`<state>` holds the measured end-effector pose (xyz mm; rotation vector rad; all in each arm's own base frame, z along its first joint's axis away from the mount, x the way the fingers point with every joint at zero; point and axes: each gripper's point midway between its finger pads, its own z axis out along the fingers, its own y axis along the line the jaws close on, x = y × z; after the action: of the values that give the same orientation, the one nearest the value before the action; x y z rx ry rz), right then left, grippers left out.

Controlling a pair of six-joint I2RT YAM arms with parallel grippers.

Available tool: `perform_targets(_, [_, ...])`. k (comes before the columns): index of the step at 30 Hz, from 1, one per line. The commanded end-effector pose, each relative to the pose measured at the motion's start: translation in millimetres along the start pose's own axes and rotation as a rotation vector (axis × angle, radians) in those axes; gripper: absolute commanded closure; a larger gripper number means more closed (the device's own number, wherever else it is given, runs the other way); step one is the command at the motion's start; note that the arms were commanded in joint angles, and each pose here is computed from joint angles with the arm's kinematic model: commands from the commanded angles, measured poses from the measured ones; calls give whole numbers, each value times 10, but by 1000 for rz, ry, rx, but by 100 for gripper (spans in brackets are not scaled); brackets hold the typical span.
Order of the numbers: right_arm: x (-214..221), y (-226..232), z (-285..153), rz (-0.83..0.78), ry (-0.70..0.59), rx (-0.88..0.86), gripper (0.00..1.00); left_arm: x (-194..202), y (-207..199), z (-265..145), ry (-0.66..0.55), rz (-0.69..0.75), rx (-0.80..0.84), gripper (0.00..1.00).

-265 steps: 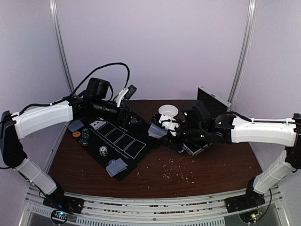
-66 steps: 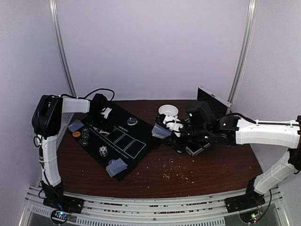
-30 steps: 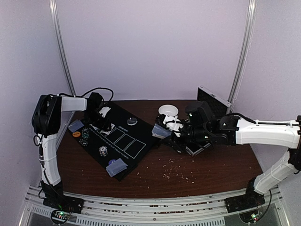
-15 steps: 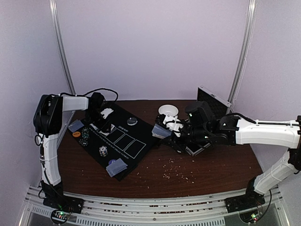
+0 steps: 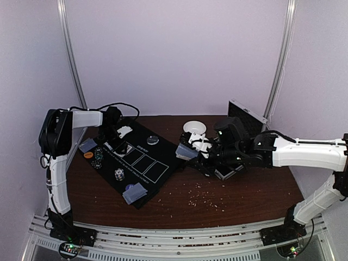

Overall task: Distribute texas hold em gaming equipment
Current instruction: Adjust the poker card in the community card area, then pick up the poker card from the face-down deck piles.

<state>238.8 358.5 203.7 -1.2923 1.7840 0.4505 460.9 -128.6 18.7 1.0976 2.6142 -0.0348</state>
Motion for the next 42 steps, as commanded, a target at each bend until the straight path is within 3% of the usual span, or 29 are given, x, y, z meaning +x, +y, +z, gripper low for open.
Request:
perform_targets(1, [21,-32,3,-4,8,14,61,247,93,24,106,26,-53,41])
perform_targets(12, [35,-33,-2,1,10,15,61,-8,186,-350,1,13,-113,40])
perform_targets(17, [30,-23,21,3,10,8,61,-174,7,-579,-74,22,-82,40])
perform_targets(23, [19,-16,29,4,6,3,61,-221,-279,-681,-77,13,0,40])
perform_targets(29, [14,-17,27,4,10,3,61,-1007,-919,-1670,-513,24,261,42])
perform_targets(32, [-10,-27,29,4,2,5,61,-1237,-1315,-2144,-665,47,368,38])
perform_targets(36, [-37,-27,52,4,-2,1,61,-1375,-1972,-2535,-784,52,561,28])
perform_targets(42, [-84,-22,61,4,-18,-4,61,-1327,-2794,-2631,-815,66,742,18])
